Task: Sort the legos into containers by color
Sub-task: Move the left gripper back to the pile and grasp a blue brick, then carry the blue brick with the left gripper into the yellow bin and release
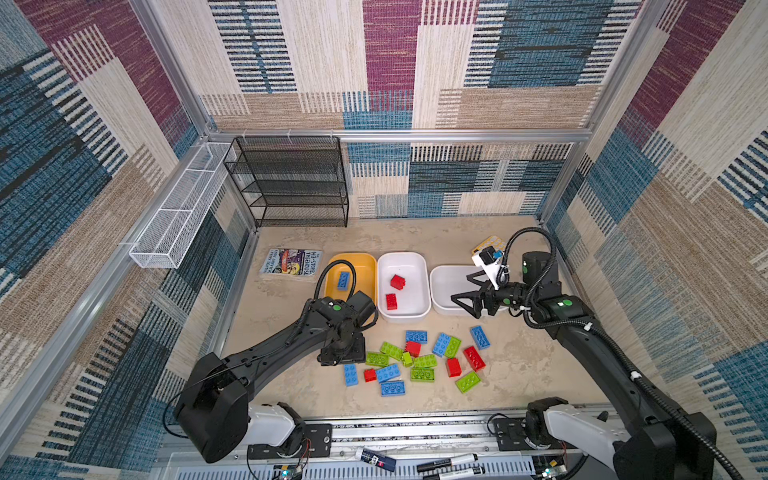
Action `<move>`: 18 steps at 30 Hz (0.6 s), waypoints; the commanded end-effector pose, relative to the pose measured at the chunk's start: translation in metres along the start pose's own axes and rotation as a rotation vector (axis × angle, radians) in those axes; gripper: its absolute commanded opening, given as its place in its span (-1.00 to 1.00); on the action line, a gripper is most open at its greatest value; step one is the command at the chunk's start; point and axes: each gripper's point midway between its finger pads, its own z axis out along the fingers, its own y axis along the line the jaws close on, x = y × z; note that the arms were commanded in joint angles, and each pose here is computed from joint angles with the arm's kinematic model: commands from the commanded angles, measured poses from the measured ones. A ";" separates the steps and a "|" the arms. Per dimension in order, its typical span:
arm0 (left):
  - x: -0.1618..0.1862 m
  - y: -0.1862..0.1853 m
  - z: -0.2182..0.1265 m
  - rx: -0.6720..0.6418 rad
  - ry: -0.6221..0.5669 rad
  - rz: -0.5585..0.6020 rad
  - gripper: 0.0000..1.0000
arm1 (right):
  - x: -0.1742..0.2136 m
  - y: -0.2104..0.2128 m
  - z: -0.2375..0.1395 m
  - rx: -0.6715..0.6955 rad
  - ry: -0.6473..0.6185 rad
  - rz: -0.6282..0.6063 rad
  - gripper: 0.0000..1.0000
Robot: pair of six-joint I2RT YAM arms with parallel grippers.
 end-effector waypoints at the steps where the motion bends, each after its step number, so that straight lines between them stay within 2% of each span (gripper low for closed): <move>1: -0.003 -0.009 0.013 0.053 -0.030 -0.043 0.35 | 0.000 0.004 -0.001 -0.017 -0.006 0.007 0.99; 6: 0.005 -0.005 0.036 0.034 -0.010 -0.069 0.31 | 0.003 0.003 0.000 -0.008 0.002 0.013 0.99; 10: 0.010 -0.008 0.051 0.053 0.014 -0.092 0.20 | 0.005 0.003 0.000 -0.009 0.004 0.020 0.99; 14: 0.008 -0.013 0.057 0.070 0.015 -0.100 -0.03 | 0.006 0.003 0.000 -0.008 0.006 0.024 0.99; 18: 0.008 -0.014 0.054 0.061 0.028 -0.084 -0.42 | 0.005 0.002 -0.002 0.005 0.007 0.016 0.99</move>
